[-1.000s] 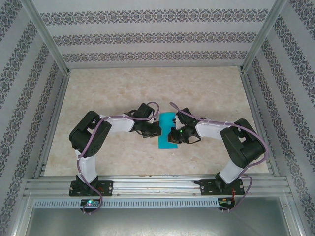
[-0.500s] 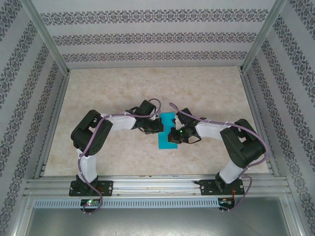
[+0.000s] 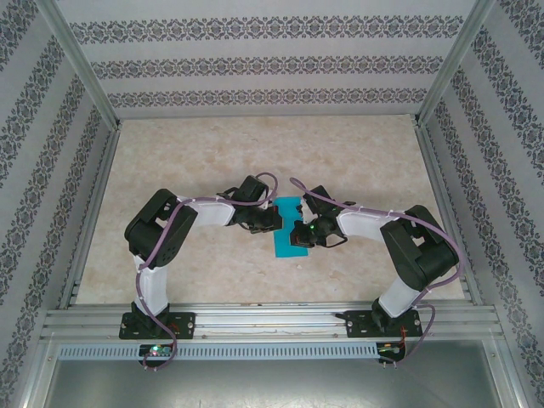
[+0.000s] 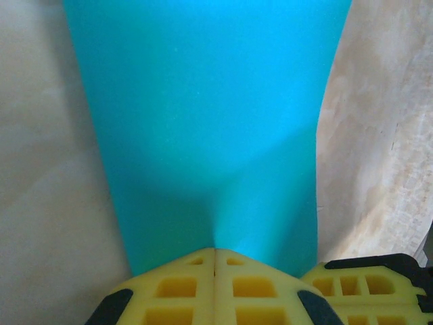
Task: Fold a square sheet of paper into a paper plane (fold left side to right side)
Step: First fold the square sheet of paper in half at the center of the table.
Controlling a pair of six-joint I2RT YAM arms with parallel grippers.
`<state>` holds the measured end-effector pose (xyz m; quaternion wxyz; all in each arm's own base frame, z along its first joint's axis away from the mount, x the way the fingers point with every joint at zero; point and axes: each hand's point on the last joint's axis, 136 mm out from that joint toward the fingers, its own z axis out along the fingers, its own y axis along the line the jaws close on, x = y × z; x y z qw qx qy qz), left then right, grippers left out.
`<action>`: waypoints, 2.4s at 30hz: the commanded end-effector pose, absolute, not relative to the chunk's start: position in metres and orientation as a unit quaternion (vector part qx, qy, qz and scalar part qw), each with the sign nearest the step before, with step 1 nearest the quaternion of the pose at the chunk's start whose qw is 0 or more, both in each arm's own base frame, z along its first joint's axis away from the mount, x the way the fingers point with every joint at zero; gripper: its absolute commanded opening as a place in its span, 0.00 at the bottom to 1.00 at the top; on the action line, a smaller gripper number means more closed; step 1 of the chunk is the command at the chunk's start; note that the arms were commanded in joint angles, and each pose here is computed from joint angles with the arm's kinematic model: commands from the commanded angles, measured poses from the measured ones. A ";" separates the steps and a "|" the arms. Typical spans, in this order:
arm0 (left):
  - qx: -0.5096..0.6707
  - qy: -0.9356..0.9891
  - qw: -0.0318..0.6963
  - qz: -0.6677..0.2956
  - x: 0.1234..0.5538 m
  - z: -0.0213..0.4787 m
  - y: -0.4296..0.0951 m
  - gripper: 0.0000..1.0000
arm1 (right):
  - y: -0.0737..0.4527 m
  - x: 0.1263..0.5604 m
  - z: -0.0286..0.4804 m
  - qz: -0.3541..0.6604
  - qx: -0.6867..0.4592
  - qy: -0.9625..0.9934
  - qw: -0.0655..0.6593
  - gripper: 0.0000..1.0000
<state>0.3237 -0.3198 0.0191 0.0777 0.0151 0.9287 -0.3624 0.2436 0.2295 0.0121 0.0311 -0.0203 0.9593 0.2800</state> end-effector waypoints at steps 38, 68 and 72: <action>-0.003 0.905 0.174 -0.388 0.382 0.053 -0.288 0.00 | 0.212 0.216 -0.018 0.263 0.034 0.964 -0.019 0.00; -0.036 0.931 0.197 -0.305 0.446 0.001 -0.255 0.00 | 0.209 0.208 -0.029 0.246 0.048 0.968 -0.031 0.00; -0.038 0.930 0.197 -0.307 0.455 0.004 -0.253 0.00 | 0.211 0.207 -0.028 0.252 0.051 0.966 -0.030 0.00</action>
